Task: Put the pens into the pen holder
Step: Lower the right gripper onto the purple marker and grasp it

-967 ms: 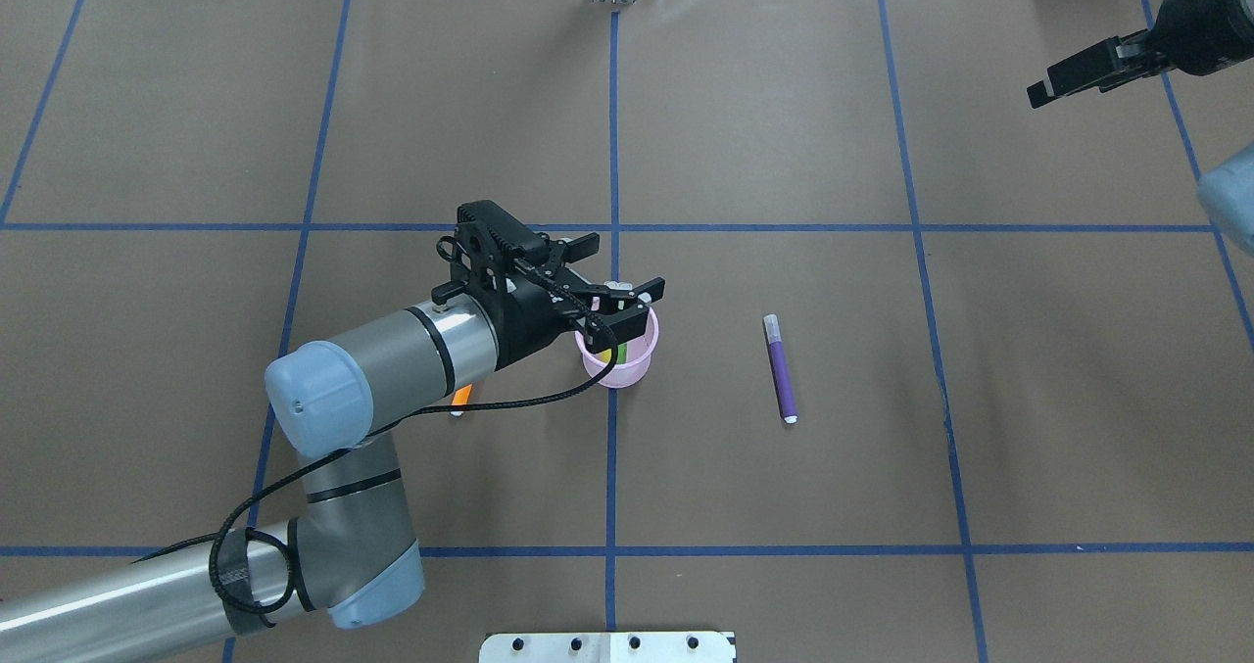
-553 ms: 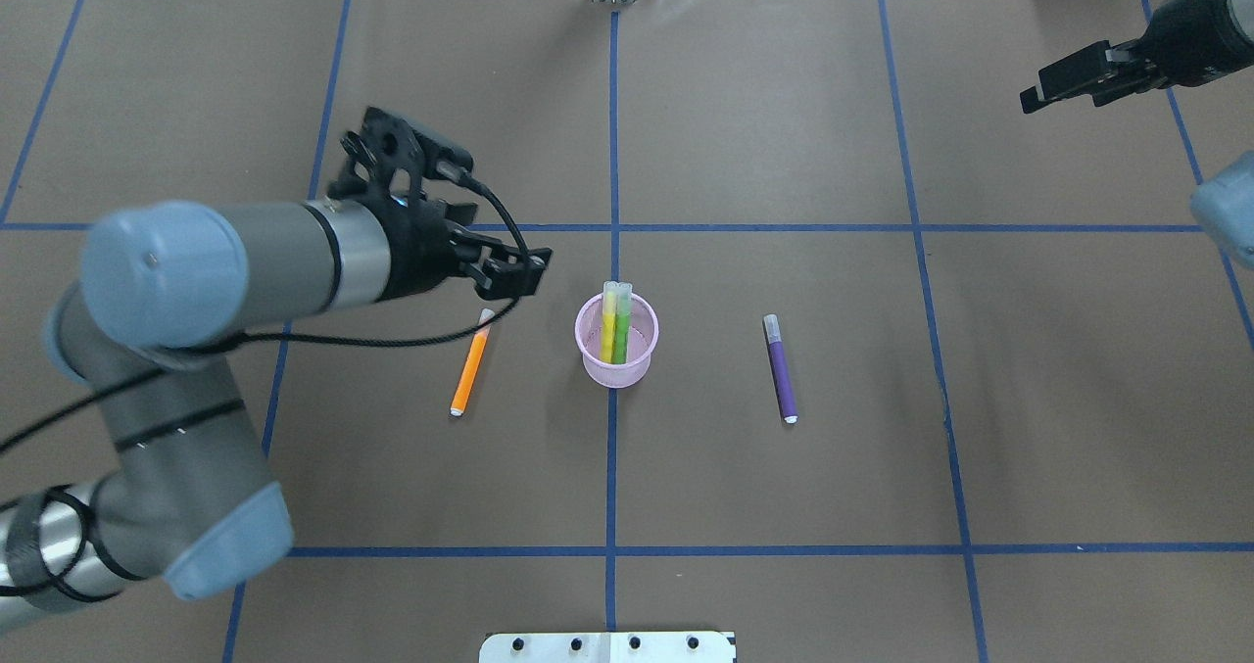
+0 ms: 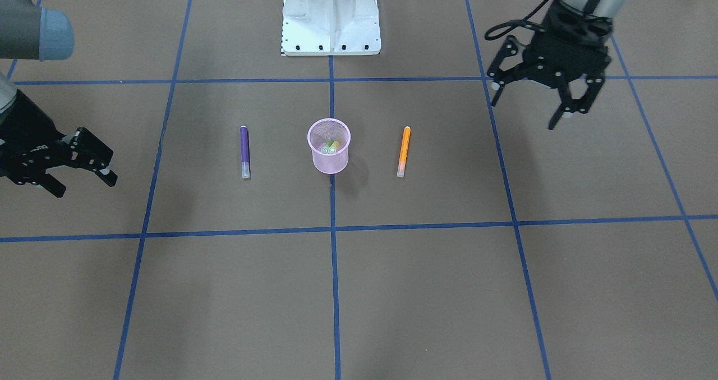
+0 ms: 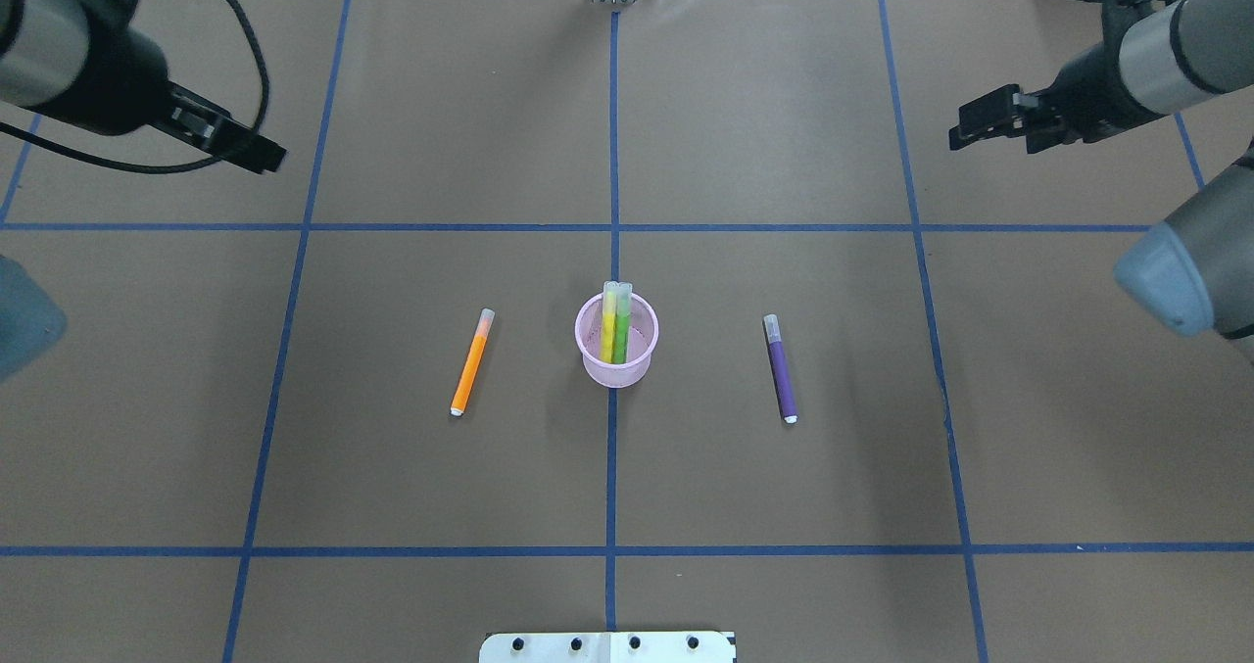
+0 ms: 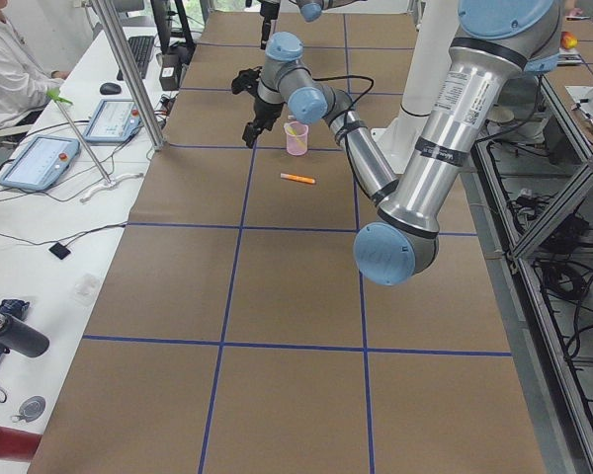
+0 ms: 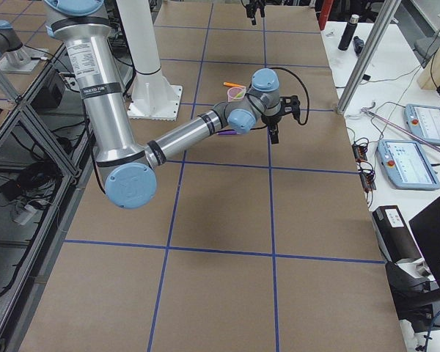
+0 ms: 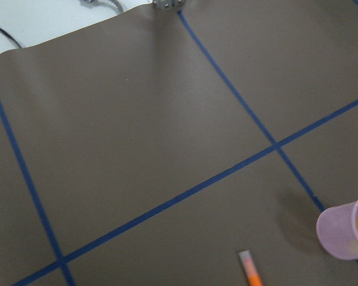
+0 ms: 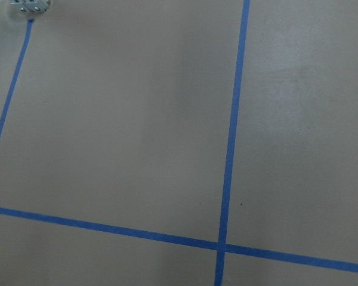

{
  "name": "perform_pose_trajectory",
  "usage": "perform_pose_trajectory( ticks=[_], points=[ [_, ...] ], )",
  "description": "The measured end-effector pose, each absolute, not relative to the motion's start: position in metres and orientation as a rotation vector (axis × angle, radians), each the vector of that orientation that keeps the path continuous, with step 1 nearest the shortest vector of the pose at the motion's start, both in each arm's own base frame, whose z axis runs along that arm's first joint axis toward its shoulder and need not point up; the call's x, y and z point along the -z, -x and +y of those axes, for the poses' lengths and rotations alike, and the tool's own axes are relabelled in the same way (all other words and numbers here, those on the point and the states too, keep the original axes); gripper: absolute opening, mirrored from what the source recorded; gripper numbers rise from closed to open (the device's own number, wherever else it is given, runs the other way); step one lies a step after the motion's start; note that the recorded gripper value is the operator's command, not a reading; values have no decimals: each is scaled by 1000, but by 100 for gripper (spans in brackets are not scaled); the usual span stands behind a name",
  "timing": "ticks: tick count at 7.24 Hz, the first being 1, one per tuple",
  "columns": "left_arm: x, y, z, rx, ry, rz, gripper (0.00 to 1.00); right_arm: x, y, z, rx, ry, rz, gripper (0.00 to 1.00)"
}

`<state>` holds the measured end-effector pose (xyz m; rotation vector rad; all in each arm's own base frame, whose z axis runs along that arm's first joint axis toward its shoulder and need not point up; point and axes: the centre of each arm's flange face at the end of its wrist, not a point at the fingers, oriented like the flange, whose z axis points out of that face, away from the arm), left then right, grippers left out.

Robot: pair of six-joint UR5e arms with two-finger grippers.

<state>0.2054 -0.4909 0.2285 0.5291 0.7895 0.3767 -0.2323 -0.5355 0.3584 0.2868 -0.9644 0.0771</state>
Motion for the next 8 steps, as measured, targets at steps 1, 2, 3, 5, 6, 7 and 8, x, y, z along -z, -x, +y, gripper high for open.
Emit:
perform_pose_trajectory(
  ticks=[1,2,3,5,6,7,8],
  points=[
    [-243,-176,-500,-379,-500,748,100,-353,266,-520,-108,-281,-951,100],
    [-253,-160,-501,-376,-480,727,100,-350,303,-502,-122,-280,-933,100],
    [-257,-153,-500,-379,-477,719,100,-348,343,-481,-114,-291,-910,100],
    [-254,-148,-495,-386,-489,719,100,-348,406,-439,-53,-319,-877,99],
    [-252,-146,-492,-387,-495,721,100,-349,426,-423,-25,-322,-869,99],
    [-250,-144,-489,-386,-501,722,100,-353,444,-408,1,-318,-858,99],
    [-249,-142,-484,-386,-506,724,100,-361,460,-397,21,-314,-842,96]
  ],
)
